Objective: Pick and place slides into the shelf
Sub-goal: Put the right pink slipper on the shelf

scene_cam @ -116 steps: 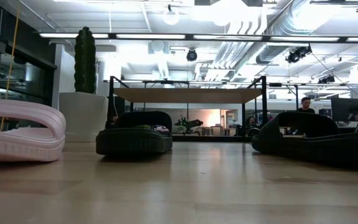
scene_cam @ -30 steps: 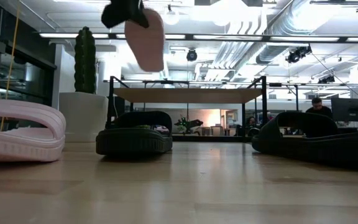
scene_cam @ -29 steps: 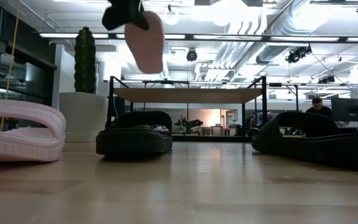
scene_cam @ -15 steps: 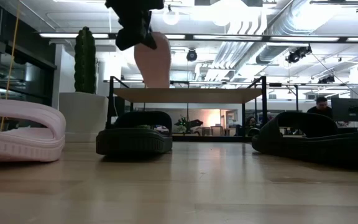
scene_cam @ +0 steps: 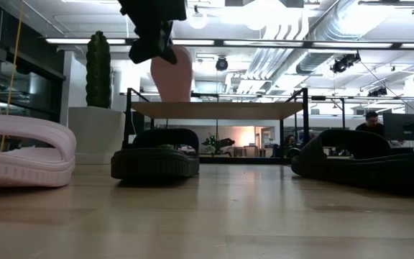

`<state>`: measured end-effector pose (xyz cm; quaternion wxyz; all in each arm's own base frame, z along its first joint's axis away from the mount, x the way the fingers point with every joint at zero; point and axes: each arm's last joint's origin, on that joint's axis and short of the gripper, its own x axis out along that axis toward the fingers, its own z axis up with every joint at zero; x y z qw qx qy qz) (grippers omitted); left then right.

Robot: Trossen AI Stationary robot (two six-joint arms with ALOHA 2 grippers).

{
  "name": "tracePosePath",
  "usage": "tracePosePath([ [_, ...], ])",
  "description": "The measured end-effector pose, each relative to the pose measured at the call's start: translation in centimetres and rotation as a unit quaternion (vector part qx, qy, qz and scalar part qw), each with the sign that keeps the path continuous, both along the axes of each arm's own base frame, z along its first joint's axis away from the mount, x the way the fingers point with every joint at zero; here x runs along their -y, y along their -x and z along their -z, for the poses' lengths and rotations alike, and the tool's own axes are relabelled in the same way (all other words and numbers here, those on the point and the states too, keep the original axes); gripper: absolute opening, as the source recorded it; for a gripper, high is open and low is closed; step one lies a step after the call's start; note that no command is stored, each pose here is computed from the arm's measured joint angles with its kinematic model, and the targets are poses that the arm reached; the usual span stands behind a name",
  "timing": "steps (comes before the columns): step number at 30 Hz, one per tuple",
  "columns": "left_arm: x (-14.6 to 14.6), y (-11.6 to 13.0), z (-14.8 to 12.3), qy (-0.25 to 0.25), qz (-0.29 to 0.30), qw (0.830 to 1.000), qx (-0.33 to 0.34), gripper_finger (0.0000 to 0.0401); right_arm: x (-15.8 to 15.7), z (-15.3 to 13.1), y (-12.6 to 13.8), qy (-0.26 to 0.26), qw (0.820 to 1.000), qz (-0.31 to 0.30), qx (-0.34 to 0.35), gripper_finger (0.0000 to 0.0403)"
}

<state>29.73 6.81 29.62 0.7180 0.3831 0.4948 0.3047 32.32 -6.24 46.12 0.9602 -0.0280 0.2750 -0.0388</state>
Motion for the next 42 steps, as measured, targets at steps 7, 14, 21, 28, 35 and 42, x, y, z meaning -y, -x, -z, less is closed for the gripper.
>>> tracePosePath([
  [7, -2.7, 1.2, -0.5, 0.035, -0.015, 0.999, 0.011, 0.0023, -0.3, -0.2, 0.0, 0.002, 1.0, -0.005, 0.008, 0.0169],
  [14, -3.1, 2.2, -1.4, 0.059, 0.004, 0.998, 0.029, 0.0023, -0.3, -0.2, 0.0, 0.002, 1.0, -0.005, 0.009, 0.0169],
  [21, -2.7, 3.2, -1.9, 0.076, 0.011, 0.997, 0.025, 0.0023, -0.3, -0.2, 0.0, 0.001, 1.0, -0.004, 0.009, 0.0169],
  [28, -2.5, 3.9, -1.6, 0.088, -0.017, 0.996, 0.006, 0.0023, -0.3, -0.2, 0.0, 0.001, 1.0, -0.005, 0.009, 0.0169],
  [35, -2.4, 4.1, -0.3, 0.106, -0.019, 0.994, 0.002, 0.0027, -0.3, -0.3, 0.0, -0.001, 1.0, -0.005, 0.013, 0.0169],
  [42, -2.3, 4.4, 2.9, 0.111, -0.026, 0.993, -0.014, 0.0035, -0.3, -0.3, 0.0, -0.001, 1.0, -0.005, 0.013, 0.0169],
])
